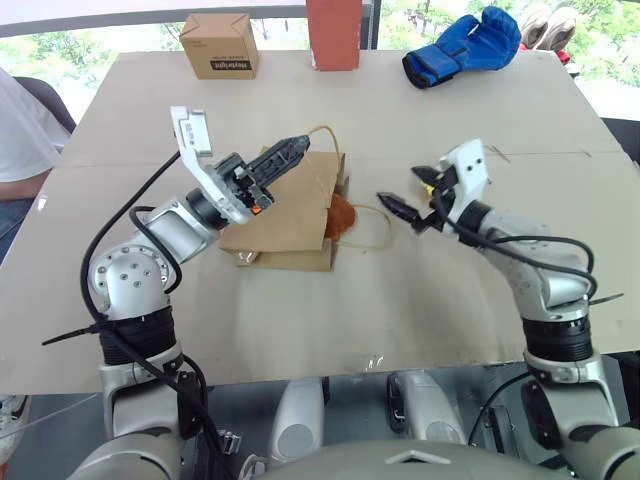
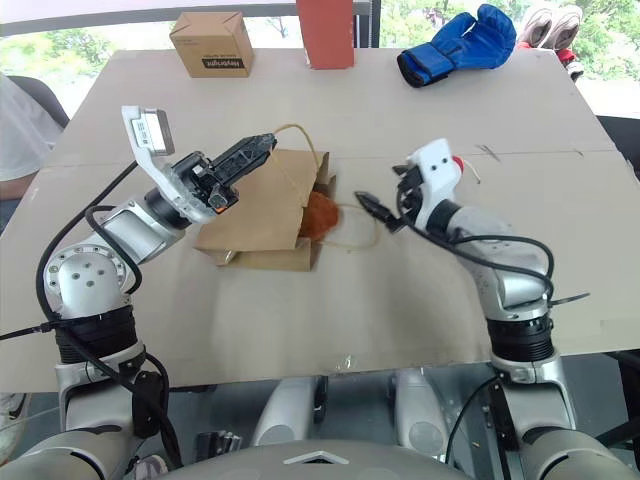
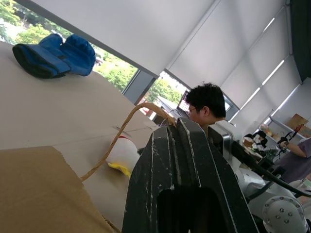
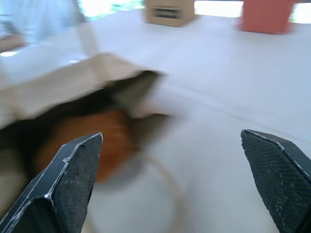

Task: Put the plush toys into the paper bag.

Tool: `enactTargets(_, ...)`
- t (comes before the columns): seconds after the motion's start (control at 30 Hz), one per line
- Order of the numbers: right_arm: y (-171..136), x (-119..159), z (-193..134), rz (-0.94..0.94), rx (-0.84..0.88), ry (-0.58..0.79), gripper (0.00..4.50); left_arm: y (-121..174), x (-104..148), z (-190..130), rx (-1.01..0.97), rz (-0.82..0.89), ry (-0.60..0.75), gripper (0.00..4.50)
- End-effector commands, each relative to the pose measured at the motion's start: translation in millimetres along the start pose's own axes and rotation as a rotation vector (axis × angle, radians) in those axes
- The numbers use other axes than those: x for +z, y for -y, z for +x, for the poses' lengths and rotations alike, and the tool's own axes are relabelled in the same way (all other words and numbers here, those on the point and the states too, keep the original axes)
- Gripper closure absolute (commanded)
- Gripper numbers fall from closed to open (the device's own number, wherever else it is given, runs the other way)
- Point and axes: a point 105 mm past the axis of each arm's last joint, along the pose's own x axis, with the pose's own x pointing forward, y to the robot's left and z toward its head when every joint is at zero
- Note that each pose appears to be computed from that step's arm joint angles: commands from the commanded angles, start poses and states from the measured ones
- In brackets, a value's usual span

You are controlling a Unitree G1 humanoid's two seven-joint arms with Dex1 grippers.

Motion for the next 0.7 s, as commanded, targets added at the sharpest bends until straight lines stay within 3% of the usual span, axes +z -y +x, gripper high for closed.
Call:
enactTargets(0.03, 63.1, -27.8, 9.1, -0.062, -0.257, -0.160, 0.05, 8.3, 12.2, 4.2, -0.035, 0.044, 0.036, 4.50)
enactTargets(0.13, 87.4, -55.2, 16.2, -0.074, -0.330, -0.268, 0.05, 11.7, 13.1, 6.9, -0.048, 0.050, 0.038, 4.50)
enactTargets(0.27, 93.8, -64.6, 17.5, -0.089, -0.321, -0.278, 1.82, 16.8, 13.3, 8.5, -0.061, 0.057, 0.041, 4.50)
enactTargets(0.47, 85.4, -44.6, 14.9, -0.108, -0.252, -0.137, 4.29, 19.1, 13.1, 7.7, -0.065, 0.053, 0.048, 4.50)
enactTargets(0.57, 18.8, -3.2, 1.8, -0.072, 0.084, 0.107, 4.50, 25.1, 13.3, 9.5, -0.110, 0.002, 0.064, 4.50)
enactTargets(0.7, -50.9, 16.6, -7.3, -0.063, 0.328, 0.167, 4.50, 27.6, 11.1, 15.8, -0.139, -0.021, 0.054, 4.50)
